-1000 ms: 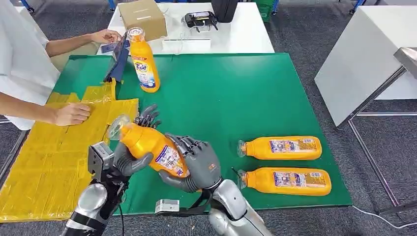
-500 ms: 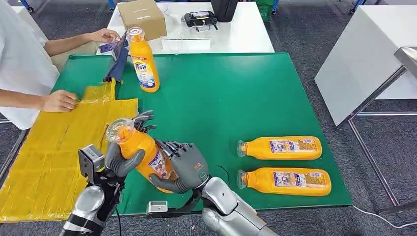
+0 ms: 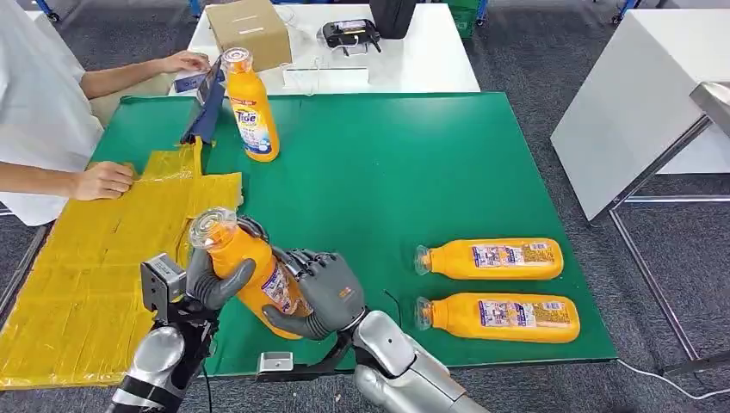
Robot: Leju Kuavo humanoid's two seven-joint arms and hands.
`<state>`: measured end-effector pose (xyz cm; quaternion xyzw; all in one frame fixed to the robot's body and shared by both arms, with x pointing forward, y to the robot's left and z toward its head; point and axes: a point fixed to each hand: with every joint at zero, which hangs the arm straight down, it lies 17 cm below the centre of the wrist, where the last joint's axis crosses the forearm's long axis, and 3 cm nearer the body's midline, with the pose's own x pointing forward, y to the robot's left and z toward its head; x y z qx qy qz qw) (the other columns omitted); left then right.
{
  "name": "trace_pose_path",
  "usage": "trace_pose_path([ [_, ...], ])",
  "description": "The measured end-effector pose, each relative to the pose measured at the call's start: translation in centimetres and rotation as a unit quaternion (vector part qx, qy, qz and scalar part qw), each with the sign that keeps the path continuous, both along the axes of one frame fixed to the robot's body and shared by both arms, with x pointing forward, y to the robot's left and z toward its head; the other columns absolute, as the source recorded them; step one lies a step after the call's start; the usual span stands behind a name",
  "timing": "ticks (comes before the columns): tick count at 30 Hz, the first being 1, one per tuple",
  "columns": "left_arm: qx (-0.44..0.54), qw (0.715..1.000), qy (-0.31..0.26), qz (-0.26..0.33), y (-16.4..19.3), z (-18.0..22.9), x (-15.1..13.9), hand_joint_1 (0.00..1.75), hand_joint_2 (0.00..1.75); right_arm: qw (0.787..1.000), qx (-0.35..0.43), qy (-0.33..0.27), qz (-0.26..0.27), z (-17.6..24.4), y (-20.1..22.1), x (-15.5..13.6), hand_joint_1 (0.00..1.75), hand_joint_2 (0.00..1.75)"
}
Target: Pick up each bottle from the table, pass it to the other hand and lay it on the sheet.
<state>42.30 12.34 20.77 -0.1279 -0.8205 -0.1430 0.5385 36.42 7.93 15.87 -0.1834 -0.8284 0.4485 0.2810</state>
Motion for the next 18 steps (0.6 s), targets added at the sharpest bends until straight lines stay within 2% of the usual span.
trace_pose_path([
  [4, 0.002, 1.0, -0.002, 0.004, 0.1, 0.0, 0.0, 1.75, 1.75, 1.0, 0.0, -0.001, -0.001, 0.0, 0.0, 0.0, 1.75, 1.75],
  [5, 0.003, 1.0, -0.003, 0.007, 0.2, 0.0, 0.1, 1.75, 1.75, 1.0, 0.001, -0.002, -0.001, 0.1, -0.1, 0.0, 1.5, 1.75],
  [6, 0.004, 1.0, -0.004, 0.011, 0.3, 0.0, 0.2, 1.75, 1.75, 1.0, 0.003, -0.003, -0.003, 0.1, -0.1, 0.0, 0.47, 1.75],
  [11, 0.047, 0.995, -0.042, 0.082, 2.0, 0.7, 1.2, 1.75, 1.75, 0.999, 0.041, 0.004, -0.008, 0.9, -0.9, -0.4, 0.47, 1.75],
  [14, 0.049, 0.994, -0.051, 0.086, 2.1, 1.5, 1.5, 1.75, 1.75, 0.999, 0.052, 0.005, -0.003, 1.2, -0.7, -1.1, 0.47, 1.75],
  [15, 0.048, 0.994, -0.053, 0.087, 2.1, 1.6, 1.6, 1.75, 1.75, 0.999, 0.054, 0.004, -0.003, 1.4, -0.7, -1.2, 0.0, 1.75],
  [18, 0.061, 0.99, -0.066, 0.106, 2.5, 2.0, 1.9, 1.75, 1.75, 0.998, 0.065, 0.007, -0.001, 1.7, -0.8, -1.5, 0.0, 1.75],
])
